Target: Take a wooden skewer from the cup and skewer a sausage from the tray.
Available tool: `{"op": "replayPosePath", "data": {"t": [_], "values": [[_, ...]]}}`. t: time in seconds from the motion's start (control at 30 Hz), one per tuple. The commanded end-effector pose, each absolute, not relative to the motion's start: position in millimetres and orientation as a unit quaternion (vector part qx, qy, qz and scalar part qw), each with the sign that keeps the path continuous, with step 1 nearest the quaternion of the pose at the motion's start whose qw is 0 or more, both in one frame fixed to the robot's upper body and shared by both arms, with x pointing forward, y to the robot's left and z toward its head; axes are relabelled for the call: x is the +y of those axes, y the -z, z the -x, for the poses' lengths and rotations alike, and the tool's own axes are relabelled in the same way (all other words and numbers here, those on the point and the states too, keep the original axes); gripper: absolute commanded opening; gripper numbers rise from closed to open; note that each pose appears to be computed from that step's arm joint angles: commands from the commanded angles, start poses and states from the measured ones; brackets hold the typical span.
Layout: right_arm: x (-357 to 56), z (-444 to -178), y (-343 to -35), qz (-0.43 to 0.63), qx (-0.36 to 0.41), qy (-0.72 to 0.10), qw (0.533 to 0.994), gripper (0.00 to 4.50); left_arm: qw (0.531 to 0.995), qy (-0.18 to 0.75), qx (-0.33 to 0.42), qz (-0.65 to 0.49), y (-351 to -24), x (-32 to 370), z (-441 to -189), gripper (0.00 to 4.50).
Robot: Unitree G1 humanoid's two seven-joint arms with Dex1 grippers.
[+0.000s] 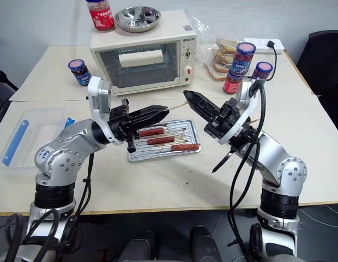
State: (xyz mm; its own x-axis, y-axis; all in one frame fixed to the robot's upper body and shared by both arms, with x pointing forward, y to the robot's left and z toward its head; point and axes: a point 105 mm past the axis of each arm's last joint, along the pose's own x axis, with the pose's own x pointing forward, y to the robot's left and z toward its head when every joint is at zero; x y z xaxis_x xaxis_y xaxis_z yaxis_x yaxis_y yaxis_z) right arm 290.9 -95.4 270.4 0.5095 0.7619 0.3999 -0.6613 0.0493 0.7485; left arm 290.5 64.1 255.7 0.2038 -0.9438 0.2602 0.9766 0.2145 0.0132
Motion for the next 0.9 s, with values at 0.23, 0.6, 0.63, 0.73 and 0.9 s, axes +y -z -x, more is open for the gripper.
{"op": "replayPosePath", "data": {"t": [0.23,0.6,0.63,0.73,0.9], "values": [[-95.9,-282.6,-278.0,-0.447,0.049,-0.502,0.739,1.14,0.780,0.611,-0.124,0.051,-267.0,73.2,-288.7,0.00],[-86.9,-295.2,-244.2,-0.117,0.124,-0.478,0.862,2.14,0.835,0.548,-0.041,-0.029,-243.4,150.3,-273.3,0.00],[-85.1,-297.5,-232.7,-0.049,0.133,-0.476,0.868,2.14,0.839,0.541,-0.023,-0.044,-239.6,162.4,-269.6,0.00],[-80.4,-300.1,-208.2,0.090,0.145,-0.496,0.852,2.14,0.845,0.530,0.014,-0.074,-236.0,187.0,-260.5,0.00],[-73.9,-303.7,-171.8,0.216,0.162,-0.547,0.792,2.14,0.828,0.552,0.040,-0.090,-233.6,186.8,-240.3,0.00]]}}
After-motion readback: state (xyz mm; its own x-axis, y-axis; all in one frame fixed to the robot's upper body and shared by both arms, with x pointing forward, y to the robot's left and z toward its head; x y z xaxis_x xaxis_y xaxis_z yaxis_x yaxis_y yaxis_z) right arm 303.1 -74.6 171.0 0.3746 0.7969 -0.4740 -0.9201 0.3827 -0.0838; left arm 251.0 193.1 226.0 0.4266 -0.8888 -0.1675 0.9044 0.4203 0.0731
